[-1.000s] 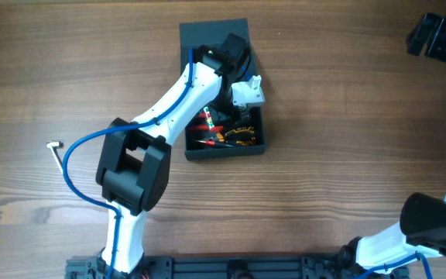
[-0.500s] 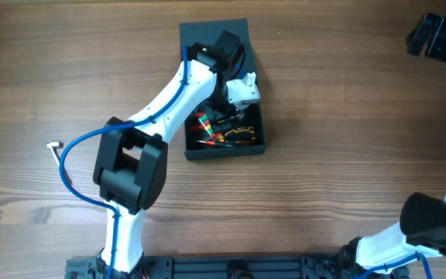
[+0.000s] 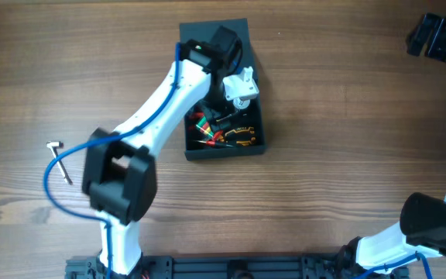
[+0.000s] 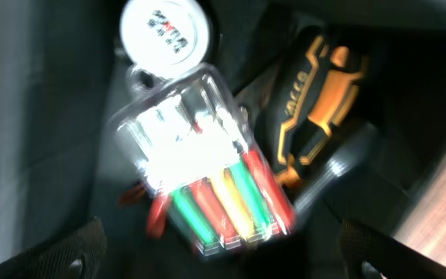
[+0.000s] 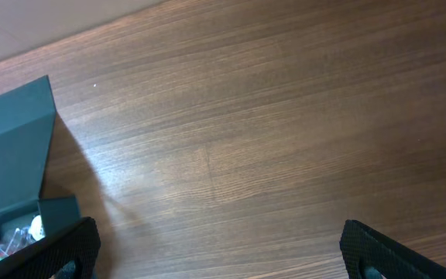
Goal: Pack container
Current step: 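Carry the screwdriver pack into the box and release it, then move the left gripper over the silver socket wrench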
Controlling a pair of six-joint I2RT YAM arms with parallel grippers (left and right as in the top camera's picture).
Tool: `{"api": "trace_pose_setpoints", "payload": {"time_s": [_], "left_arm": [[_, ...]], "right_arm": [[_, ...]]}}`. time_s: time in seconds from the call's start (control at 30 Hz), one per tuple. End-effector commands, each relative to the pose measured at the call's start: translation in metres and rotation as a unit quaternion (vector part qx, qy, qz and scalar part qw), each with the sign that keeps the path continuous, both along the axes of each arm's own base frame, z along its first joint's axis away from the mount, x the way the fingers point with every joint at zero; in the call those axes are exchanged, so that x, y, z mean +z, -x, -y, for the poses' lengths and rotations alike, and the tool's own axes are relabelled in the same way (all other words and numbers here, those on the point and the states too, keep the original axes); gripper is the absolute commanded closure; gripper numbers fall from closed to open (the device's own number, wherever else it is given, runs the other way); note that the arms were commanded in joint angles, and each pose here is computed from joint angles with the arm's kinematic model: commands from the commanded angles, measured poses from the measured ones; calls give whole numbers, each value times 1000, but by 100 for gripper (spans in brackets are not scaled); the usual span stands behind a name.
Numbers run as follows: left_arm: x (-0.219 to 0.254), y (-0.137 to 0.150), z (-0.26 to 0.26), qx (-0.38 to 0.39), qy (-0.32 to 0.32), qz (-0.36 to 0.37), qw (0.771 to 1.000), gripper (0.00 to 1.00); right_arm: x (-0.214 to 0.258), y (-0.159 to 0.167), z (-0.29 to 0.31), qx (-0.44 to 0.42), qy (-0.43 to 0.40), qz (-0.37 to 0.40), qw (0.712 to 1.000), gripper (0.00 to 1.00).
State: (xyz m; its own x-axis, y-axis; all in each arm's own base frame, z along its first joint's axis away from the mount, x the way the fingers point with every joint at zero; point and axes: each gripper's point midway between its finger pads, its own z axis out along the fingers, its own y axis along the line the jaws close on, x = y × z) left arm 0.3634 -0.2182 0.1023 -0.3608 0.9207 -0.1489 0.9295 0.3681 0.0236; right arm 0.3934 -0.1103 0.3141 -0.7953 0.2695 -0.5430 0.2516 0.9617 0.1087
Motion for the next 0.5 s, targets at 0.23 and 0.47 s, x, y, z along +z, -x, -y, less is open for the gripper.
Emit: {"api": "trace_pose_setpoints", "payload": {"time_s": [0.23,0.47], "left_arm": [[157,-22,-185,479,72,157,861,0],[173,51,-360,773,69,149,613,0]], "right_arm": [[12,7,-5,11,8,13,1000,0],[13,6,-5,11,9,17,1000,0]]}}
